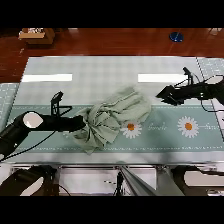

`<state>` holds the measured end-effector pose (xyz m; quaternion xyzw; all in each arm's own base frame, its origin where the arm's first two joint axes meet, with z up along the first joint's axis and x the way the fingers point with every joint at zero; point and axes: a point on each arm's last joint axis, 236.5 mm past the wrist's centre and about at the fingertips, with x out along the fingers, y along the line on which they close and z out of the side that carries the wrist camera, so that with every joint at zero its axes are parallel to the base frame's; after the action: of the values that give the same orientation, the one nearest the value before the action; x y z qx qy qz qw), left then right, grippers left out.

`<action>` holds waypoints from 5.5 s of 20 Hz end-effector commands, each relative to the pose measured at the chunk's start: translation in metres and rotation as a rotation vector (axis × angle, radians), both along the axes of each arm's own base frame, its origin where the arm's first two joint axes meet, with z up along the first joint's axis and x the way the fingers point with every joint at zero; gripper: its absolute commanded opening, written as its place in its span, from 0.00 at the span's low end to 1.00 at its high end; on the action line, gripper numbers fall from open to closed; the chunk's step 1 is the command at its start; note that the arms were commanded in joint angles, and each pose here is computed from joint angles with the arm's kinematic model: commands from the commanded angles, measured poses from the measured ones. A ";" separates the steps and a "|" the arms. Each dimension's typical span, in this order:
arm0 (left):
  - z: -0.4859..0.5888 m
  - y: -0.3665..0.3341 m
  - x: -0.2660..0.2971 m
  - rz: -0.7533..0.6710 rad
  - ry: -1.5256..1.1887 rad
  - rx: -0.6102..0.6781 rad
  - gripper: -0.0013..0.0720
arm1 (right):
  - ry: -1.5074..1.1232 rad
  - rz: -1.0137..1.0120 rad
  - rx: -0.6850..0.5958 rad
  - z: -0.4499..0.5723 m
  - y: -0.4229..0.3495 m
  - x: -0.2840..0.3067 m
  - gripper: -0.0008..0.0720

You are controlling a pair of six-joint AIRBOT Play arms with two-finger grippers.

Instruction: Fold the shirts.

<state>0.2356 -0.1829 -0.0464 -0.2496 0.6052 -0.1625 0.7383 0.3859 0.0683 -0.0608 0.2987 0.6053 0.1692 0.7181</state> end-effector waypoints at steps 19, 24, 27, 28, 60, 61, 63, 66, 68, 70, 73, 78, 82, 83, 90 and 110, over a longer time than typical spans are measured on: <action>0.414 0.070 0.086 0.165 -1.058 -0.060 0.06 | -0.834 -0.106 -0.148 0.343 -0.040 0.048 0.04; 0.555 0.071 0.000 0.162 -1.413 -0.097 0.06 | -1.268 -0.152 -0.211 0.520 -0.015 -0.045 0.04; 0.583 0.075 -0.039 0.158 -1.523 -0.053 0.06 | -1.313 -0.188 -0.305 0.542 -0.014 -0.092 0.04; 0.578 0.078 -0.045 0.151 -1.517 -0.007 0.06 | -1.273 -0.187 -0.349 0.533 -0.016 -0.105 0.04; 0.058 0.085 0.141 0.356 -0.270 -0.030 0.06 | -0.071 -0.044 -0.158 0.103 -0.061 -0.008 0.04; 0.047 0.082 0.147 0.356 -0.254 -0.048 0.06 | -0.047 -0.045 -0.149 0.092 -0.061 -0.005 0.04; 0.027 0.074 0.152 0.346 -0.220 -0.077 0.11 | -0.021 -0.037 -0.144 0.076 -0.063 -0.002 0.04; 0.012 0.068 0.149 0.309 -0.182 -0.091 0.56 | -0.049 -0.018 -0.144 0.072 -0.063 0.004 0.04; 0.018 0.072 0.148 0.305 -0.170 -0.110 0.56 | -0.065 -0.003 -0.139 0.074 -0.061 0.005 0.04; 0.037 0.074 0.140 0.261 -0.126 -0.167 0.68 | -0.069 -0.003 -0.135 0.074 -0.060 0.006 0.04; 0.066 0.093 0.104 0.133 -0.022 -0.214 0.69 | -0.074 -0.003 -0.135 0.075 -0.060 0.007 0.04; 0.027 0.147 0.012 0.182 0.214 -0.052 0.69 | -0.074 -0.003 -0.123 0.076 -0.058 0.007 0.04; -0.012 0.094 -0.038 0.183 0.327 -0.200 0.69 | -0.076 -0.005 -0.125 0.076 -0.058 0.008 0.04; -0.019 0.083 -0.041 0.192 0.332 -0.228 0.69 | -0.076 -0.005 -0.125 0.076 -0.058 0.007 0.04; -0.045 0.047 -0.005 0.284 0.213 -0.226 0.69 | -0.074 0.012 -0.127 0.075 -0.058 0.005 0.04; 0.321 0.105 0.089 0.264 -0.759 -0.367 0.06 | -0.384 0.025 -0.273 0.190 -0.066 0.009 0.04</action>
<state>0.3309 -0.1052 0.1638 -0.4058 0.3439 -0.2451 0.8106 0.3877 0.0001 0.0742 0.1725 0.5426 0.1452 0.8091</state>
